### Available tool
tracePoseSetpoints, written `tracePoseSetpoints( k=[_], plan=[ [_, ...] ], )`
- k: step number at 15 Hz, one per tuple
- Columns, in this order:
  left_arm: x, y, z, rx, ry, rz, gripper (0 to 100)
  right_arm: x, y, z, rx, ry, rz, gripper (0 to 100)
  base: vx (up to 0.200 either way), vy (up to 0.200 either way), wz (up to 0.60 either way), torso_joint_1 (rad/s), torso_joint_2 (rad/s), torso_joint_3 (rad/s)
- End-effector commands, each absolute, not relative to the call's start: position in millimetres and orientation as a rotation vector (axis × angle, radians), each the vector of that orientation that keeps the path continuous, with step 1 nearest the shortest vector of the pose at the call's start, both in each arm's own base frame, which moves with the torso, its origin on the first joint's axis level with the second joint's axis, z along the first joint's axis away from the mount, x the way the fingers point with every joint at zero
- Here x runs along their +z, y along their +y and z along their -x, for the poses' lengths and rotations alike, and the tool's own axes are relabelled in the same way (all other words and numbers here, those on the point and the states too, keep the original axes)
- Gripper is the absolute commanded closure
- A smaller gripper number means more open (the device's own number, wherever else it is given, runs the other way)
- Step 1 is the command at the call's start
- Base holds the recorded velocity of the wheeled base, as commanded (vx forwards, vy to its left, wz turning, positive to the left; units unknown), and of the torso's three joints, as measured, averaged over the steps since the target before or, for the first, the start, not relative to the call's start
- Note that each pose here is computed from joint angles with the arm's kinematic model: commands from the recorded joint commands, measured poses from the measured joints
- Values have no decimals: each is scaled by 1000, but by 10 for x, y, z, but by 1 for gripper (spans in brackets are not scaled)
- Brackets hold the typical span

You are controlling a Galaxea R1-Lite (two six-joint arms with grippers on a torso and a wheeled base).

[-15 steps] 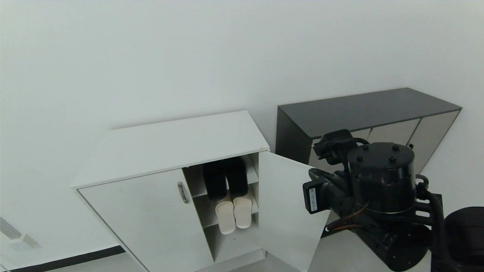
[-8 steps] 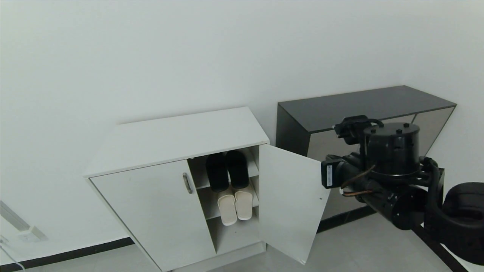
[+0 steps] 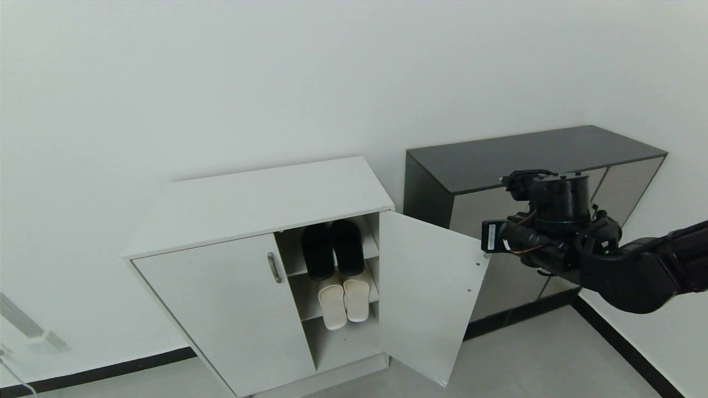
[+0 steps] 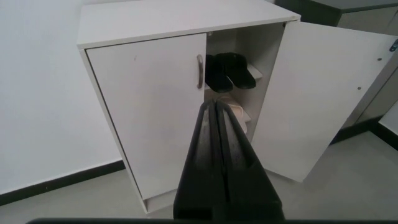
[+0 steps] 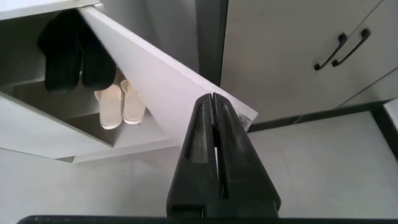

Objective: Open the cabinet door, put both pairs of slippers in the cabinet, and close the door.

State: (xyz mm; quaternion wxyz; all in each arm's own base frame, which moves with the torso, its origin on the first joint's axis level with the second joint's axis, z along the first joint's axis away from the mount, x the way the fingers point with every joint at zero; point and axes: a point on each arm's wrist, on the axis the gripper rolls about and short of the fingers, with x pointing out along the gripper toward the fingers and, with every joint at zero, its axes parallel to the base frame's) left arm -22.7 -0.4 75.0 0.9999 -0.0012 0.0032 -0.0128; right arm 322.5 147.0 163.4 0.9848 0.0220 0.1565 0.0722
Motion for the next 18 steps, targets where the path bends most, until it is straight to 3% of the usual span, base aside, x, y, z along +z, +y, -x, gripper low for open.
tracePoseSetpoints(
  k=[1, 7, 18],
  plan=[
    [751, -4, 226, -25, 8, 3, 100, 1399, 1485, -3480, 127, 341, -44, 100, 0, 0, 0, 0, 0, 0],
    [751, -4, 226, -25, 8, 5, 100, 1225, 1470, -3782, 96, 338, -48, 100, 0, 0, 0, 0, 0, 0],
    [751, -4, 226, -23, 8, 5, 100, 1087, 1489, -3862, 91, 362, -40, 100, 0, 0, 0, 0, 0, 0]
  ],
)
